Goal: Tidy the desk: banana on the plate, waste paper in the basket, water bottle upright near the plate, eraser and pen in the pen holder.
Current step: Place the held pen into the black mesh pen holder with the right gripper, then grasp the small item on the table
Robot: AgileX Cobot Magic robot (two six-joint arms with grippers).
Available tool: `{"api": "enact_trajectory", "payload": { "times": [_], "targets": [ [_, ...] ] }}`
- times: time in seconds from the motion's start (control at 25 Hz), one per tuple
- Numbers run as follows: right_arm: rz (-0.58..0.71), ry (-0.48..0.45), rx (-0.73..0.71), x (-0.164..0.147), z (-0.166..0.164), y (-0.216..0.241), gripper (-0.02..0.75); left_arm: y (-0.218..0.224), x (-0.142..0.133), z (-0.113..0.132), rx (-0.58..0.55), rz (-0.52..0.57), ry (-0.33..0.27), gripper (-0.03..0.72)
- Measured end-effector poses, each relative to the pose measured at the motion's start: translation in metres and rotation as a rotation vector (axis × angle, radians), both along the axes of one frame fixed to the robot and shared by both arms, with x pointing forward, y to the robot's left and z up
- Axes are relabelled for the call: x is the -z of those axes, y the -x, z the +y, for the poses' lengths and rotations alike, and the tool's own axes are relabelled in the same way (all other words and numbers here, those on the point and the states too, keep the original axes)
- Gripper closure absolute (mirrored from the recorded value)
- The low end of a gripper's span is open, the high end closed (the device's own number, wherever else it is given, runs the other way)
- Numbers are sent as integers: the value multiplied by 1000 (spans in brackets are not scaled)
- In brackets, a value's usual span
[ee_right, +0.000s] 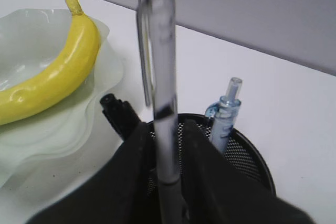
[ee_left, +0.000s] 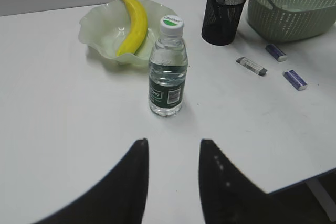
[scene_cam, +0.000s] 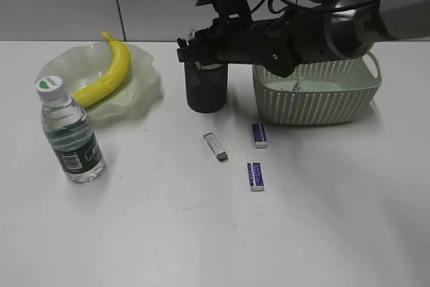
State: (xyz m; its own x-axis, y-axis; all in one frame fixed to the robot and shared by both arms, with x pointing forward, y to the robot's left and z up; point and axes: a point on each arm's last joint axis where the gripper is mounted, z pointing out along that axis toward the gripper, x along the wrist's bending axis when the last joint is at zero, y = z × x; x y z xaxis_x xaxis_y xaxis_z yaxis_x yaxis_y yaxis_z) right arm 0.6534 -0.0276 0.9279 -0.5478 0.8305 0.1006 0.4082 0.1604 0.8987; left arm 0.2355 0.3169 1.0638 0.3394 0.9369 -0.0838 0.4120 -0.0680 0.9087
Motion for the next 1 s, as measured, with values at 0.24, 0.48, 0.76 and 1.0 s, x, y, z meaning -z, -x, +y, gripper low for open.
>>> {"api": "enact_trajectory", "payload": {
  "times": [0.24, 0.48, 0.76, 1.0],
  "targets": [
    [-7, 1, 5, -11, -2, 1, 398, 0, 0, 0, 0, 0, 0, 442],
    [74, 88, 68, -57, -17, 14, 387, 0, 0, 0, 0, 0, 0, 442],
    [312, 400, 151, -123, -64, 63, 426, 0, 0, 0, 0, 0, 0, 442],
    [391, 512, 92, -167, -110, 137, 495, -1, 0, 1, -11, -7, -13, 442]
  ]
}}
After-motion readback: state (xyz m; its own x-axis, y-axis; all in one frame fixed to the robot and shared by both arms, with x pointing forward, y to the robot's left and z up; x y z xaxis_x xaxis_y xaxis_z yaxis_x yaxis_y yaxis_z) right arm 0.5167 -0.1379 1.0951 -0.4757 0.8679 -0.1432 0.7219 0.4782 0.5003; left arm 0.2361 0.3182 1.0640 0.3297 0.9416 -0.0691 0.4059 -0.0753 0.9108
